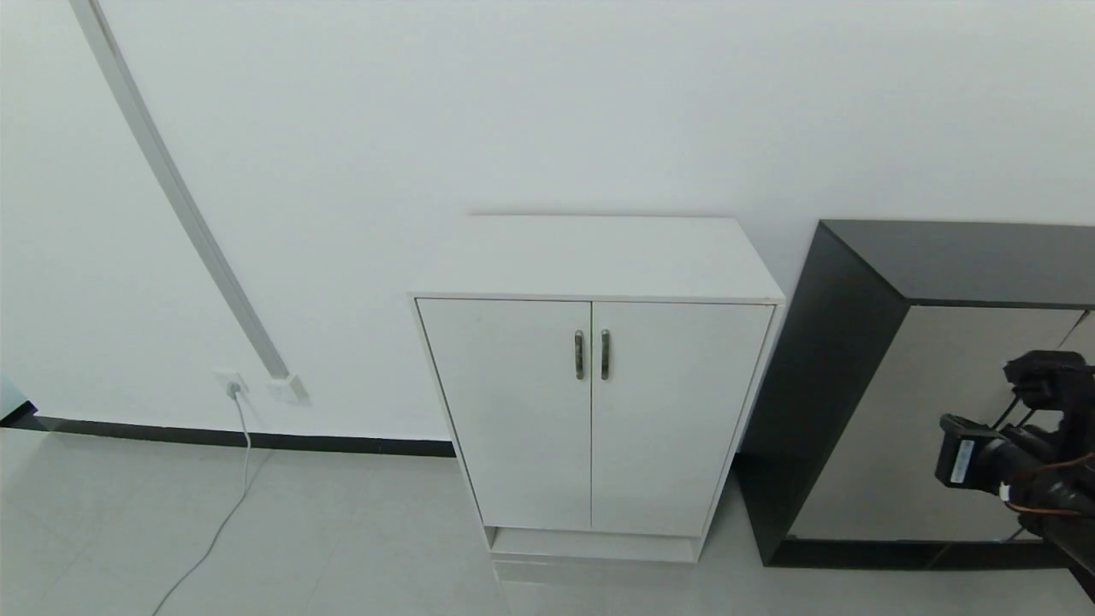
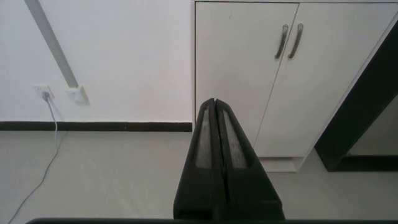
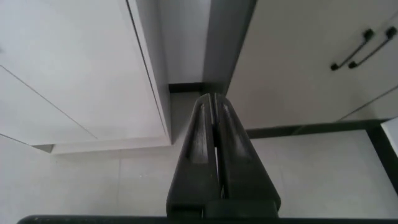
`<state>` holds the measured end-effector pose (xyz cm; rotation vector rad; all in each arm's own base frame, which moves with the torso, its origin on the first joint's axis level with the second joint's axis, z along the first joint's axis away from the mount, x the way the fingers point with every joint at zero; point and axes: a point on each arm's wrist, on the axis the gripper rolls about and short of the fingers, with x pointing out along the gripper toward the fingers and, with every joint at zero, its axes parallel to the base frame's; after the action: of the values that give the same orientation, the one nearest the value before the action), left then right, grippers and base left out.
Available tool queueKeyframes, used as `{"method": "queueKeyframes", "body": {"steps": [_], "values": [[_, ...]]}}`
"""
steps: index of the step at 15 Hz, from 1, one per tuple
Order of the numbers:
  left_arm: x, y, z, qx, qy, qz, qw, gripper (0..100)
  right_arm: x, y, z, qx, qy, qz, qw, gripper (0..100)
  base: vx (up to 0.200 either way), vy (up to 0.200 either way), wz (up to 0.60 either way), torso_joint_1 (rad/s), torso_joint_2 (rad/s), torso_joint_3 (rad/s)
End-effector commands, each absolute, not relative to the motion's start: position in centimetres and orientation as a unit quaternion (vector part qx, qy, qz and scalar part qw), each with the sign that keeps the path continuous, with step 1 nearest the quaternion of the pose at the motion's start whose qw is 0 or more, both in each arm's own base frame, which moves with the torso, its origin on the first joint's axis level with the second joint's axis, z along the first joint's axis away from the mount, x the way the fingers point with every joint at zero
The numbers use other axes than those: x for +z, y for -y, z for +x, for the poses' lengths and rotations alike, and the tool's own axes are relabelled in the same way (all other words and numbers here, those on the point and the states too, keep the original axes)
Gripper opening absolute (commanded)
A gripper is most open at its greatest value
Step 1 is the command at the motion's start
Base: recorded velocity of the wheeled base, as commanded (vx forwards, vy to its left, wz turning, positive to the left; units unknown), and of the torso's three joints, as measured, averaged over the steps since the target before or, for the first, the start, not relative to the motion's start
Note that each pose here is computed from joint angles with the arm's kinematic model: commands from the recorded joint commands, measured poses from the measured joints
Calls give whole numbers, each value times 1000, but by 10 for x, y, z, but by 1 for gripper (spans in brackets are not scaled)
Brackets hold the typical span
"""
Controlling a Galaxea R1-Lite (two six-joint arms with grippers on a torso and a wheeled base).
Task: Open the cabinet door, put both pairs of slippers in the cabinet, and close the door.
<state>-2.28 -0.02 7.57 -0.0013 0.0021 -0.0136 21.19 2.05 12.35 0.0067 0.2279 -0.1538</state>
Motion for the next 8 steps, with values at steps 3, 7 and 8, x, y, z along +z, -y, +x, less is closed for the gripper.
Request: {"method": "queueKeyframes", "body": {"steps": [3,7,8], "values": [[76,0,-23,-7,-2,-1,1000,0,129,2,161,-89,-88,8,992,0,0,0,0,0,0,0],[76,0,-23,-8,-2,0,1000,0,127,2,127,-72,-83,8,994,0,0,0,0,0,0,0],[76,0,-23,-8,-2,0,1000,0,126,1,121,-65,-89,7,994,0,0,0,0,0,0,0]]}}
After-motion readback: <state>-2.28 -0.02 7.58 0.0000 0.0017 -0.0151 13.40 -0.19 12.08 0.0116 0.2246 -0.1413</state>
